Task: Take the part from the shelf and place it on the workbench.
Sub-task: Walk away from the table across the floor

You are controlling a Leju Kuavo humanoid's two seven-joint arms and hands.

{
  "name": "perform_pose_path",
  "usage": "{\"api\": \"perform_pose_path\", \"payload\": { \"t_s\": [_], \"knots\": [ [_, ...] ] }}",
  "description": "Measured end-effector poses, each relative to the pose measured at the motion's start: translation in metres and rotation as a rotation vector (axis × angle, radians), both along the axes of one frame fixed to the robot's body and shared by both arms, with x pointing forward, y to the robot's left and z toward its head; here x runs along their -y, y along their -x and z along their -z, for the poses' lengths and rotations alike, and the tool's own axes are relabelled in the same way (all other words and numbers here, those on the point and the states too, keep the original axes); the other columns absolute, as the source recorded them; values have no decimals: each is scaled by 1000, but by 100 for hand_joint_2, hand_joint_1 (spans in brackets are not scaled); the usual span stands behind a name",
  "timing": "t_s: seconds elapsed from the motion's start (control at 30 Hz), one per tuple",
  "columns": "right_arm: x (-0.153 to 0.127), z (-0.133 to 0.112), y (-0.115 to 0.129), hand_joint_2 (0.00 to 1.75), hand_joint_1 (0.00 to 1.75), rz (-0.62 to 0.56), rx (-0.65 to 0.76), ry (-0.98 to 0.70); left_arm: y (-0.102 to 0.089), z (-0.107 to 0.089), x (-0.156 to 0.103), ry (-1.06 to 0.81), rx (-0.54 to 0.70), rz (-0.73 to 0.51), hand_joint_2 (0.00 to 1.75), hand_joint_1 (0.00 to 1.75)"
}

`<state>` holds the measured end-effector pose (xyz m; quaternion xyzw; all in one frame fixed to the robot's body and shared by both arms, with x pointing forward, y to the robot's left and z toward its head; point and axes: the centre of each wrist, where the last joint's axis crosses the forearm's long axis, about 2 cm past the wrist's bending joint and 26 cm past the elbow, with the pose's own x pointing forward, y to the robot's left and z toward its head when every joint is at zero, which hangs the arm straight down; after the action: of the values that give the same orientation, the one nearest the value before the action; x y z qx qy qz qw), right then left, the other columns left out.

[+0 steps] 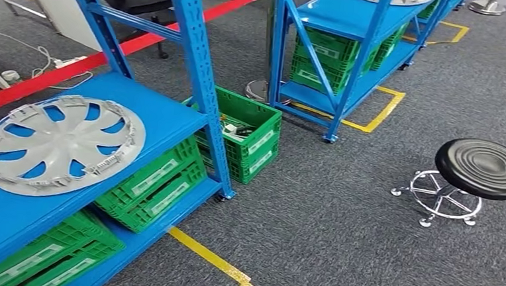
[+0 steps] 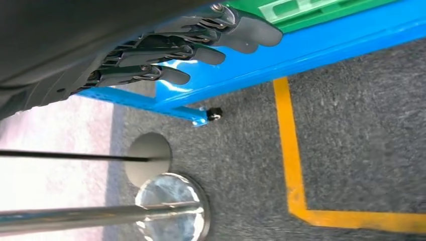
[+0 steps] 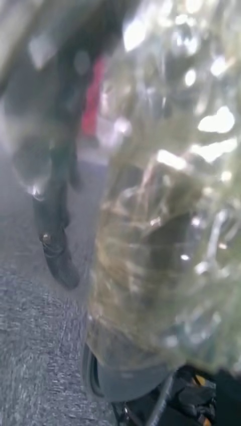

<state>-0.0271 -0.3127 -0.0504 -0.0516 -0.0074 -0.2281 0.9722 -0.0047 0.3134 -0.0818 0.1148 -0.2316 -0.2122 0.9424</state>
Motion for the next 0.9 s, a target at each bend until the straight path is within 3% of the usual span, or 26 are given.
{"api": "perform_pose_path", "payload": {
  "t_s": [0.47,0.9],
  "knots": [
    [6,3,0,0,0,-155,-12,21,-1,0,4,25,-7,16,0,0],
    [9,5,-1,0,0,-209,-6,41,-2,1,6,29,-2,43,0,0]
  ]
}}
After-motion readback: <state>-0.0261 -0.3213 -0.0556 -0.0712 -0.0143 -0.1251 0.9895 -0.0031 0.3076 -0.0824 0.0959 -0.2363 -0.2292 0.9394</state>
